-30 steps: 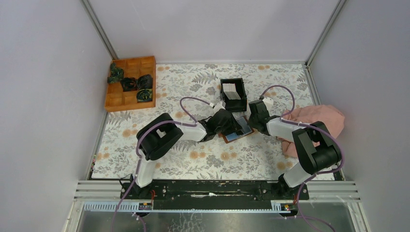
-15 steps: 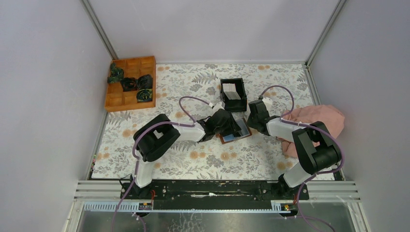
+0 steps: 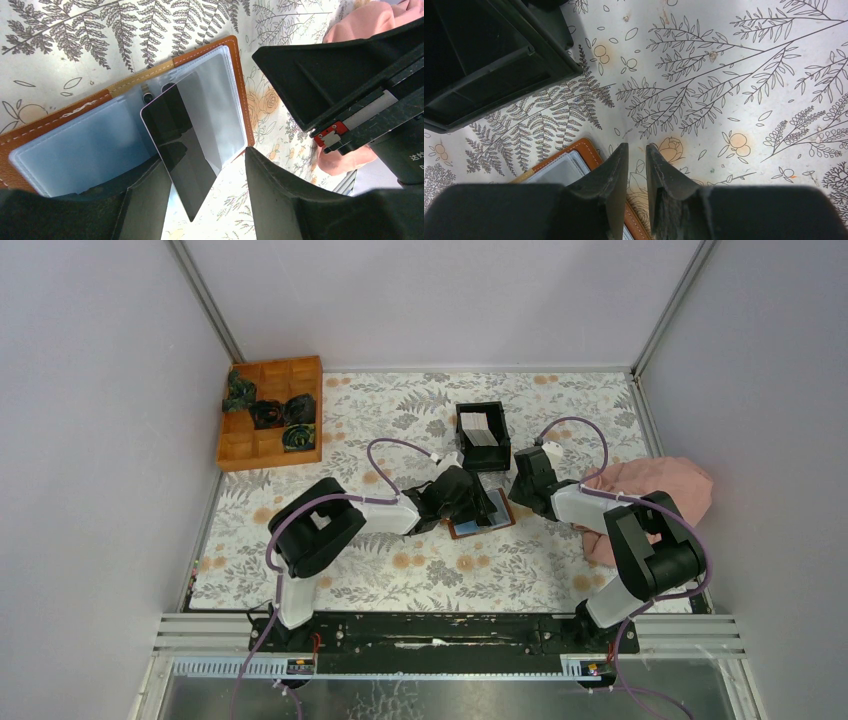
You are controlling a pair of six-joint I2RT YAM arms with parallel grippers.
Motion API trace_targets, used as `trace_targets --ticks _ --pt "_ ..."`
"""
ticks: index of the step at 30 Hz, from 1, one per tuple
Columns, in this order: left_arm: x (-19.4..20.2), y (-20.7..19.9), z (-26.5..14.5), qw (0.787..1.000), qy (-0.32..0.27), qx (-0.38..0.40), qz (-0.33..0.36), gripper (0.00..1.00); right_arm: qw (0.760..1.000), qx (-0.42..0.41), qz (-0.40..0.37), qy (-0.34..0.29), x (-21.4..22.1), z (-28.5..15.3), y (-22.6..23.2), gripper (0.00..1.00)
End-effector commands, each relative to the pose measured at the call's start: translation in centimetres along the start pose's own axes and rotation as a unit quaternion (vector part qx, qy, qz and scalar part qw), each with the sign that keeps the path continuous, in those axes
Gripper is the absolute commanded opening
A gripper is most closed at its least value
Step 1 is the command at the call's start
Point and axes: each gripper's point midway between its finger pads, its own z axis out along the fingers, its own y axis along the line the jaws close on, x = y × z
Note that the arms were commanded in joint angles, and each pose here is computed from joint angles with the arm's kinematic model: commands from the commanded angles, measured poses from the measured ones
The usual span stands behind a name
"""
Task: Put the credit cards into the card holder
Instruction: Insert the credit card into the card holder.
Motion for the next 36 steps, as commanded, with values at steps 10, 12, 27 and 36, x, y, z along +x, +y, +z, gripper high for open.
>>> trace_targets --ticks 10,12,27,36 --pt "2.2 5.6 -1.6 0.995 0.034 -0.086 0.04 0.62 0.998 -0.008 -0.007 0.058 3.3 -0.2 -0.2 0.26" --pt "2.1 5.4 -1.8 0.996 0.027 -0.073 0.039 0.63 0.998 -0.009 -0.008 0.059 3.4 -0.1 -0.2 0.26" --pt "2.1 4.0 -2.4 0.999 0.049 -0.008 -0.009 0.77 0.997 -0.038 -0.019 0.067 3.7 -0.6 1.4 0.26" --pt "2.1 4.9 -3.4 0.996 0.073 0.018 -0.057 0.75 0.996 -0.054 -0.03 0.065 4.1 -1.3 2.6 0.26"
